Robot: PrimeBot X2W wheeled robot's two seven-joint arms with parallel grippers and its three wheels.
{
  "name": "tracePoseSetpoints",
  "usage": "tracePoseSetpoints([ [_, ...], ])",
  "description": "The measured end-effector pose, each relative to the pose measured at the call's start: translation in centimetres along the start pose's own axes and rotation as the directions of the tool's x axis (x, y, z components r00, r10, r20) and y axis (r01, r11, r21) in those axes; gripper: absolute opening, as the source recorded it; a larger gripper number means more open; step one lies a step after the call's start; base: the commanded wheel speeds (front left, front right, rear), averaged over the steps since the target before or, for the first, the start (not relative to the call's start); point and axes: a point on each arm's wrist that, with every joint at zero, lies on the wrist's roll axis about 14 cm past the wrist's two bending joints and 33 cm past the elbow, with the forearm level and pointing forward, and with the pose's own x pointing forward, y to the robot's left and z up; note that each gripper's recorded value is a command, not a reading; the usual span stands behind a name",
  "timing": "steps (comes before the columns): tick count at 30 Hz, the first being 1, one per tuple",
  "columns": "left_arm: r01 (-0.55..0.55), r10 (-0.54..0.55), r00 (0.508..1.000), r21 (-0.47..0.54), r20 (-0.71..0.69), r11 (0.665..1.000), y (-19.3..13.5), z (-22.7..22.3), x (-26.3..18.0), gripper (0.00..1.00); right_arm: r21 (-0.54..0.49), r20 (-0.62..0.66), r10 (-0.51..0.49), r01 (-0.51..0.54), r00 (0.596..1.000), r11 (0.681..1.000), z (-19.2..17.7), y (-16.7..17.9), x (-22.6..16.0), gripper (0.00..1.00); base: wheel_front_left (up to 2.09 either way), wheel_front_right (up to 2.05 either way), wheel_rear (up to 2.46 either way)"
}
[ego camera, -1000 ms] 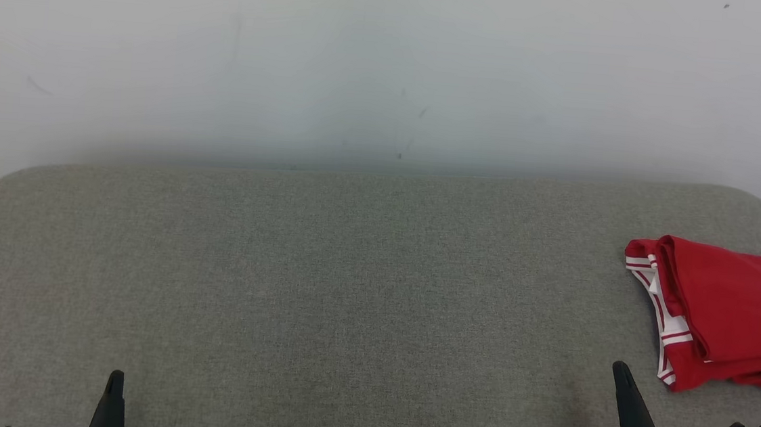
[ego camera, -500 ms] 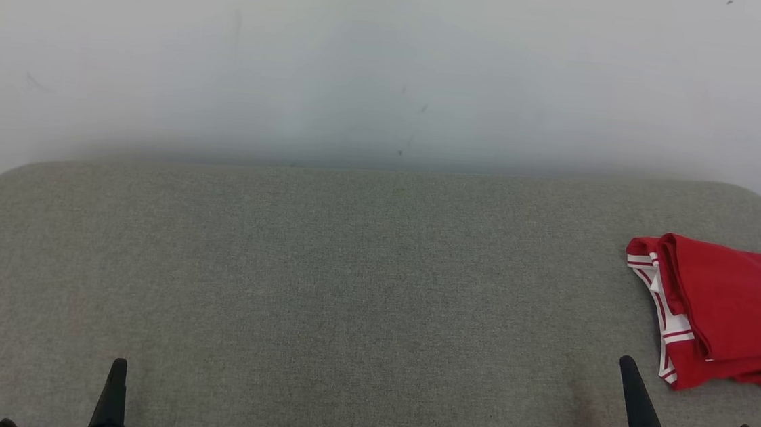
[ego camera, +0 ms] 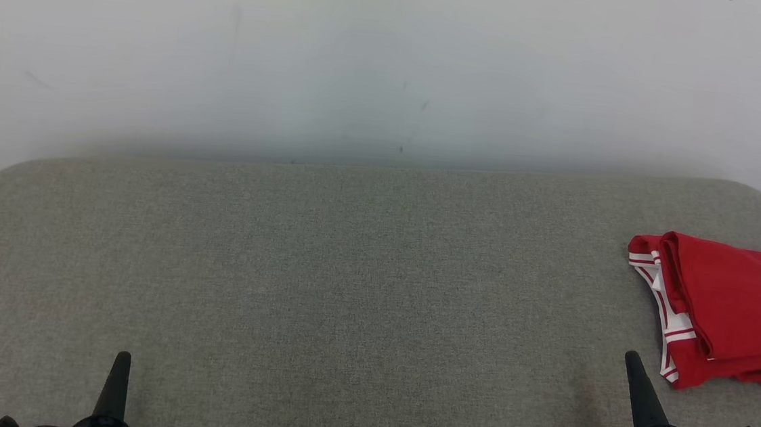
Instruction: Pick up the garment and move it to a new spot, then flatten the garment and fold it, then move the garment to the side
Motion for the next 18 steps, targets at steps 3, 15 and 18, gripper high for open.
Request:
tracePoseSetpoints([
  [3,0.002,-0.002,1.000,-0.028,-0.001,1.000,-0.05,0.02,0.10,0.00,0.030,0.004,0.000,0.000,1.000,1.000,0.06,-0.03,0.08,0.00,0.00,0.00,0.00],
  [15,0.024,-0.025,1.000,-0.120,-0.009,0.993,-0.44,0.00,0.48,0.00,0.129,0.020,-0.006,0.003,1.000,0.992,0.36,-0.26,0.31,0.00,0.00,0.00,0.00],
  [18,0.027,-0.029,1.000,-0.138,-0.011,0.990,-0.53,0.00,0.58,0.00,0.152,0.025,-0.004,0.000,1.000,0.988,0.47,-0.20,0.45,0.00,0.00,0.00,0.00],
])
